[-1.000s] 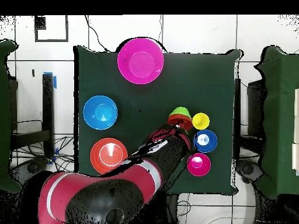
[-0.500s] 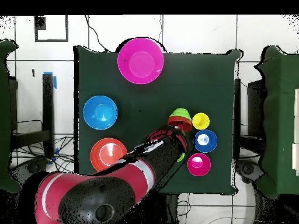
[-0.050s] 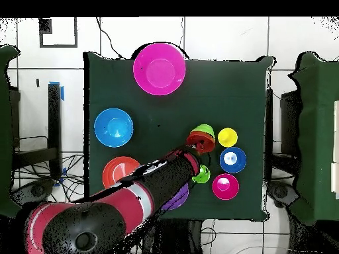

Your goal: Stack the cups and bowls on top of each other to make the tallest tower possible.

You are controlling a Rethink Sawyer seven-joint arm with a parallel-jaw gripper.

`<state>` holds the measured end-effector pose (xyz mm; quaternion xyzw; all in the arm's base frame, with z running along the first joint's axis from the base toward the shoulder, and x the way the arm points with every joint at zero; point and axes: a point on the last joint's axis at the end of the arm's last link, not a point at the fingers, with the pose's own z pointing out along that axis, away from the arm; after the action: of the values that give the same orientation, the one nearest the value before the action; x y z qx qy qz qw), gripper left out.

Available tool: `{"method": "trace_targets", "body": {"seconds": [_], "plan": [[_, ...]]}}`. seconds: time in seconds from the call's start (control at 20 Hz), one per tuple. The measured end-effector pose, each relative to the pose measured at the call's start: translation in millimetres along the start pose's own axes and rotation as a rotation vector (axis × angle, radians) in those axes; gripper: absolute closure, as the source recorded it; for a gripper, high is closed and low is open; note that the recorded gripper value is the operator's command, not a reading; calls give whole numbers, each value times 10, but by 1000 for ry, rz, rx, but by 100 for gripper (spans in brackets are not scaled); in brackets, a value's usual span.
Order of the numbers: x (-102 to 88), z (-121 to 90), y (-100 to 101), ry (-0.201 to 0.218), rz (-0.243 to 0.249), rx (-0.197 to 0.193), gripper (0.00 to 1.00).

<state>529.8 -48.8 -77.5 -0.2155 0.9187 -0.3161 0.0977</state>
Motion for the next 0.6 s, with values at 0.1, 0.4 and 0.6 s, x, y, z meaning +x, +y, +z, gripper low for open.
{"method": "trace_targets", "body": {"seconds": [0.1, 0.4, 0.6], "plan": [[-9, -37, 8, -3, -23, 13, 100], [-49, -154, -201, -11, -65, 76, 100], [-90, -261, -427, -18, -102, 137, 100]]}}
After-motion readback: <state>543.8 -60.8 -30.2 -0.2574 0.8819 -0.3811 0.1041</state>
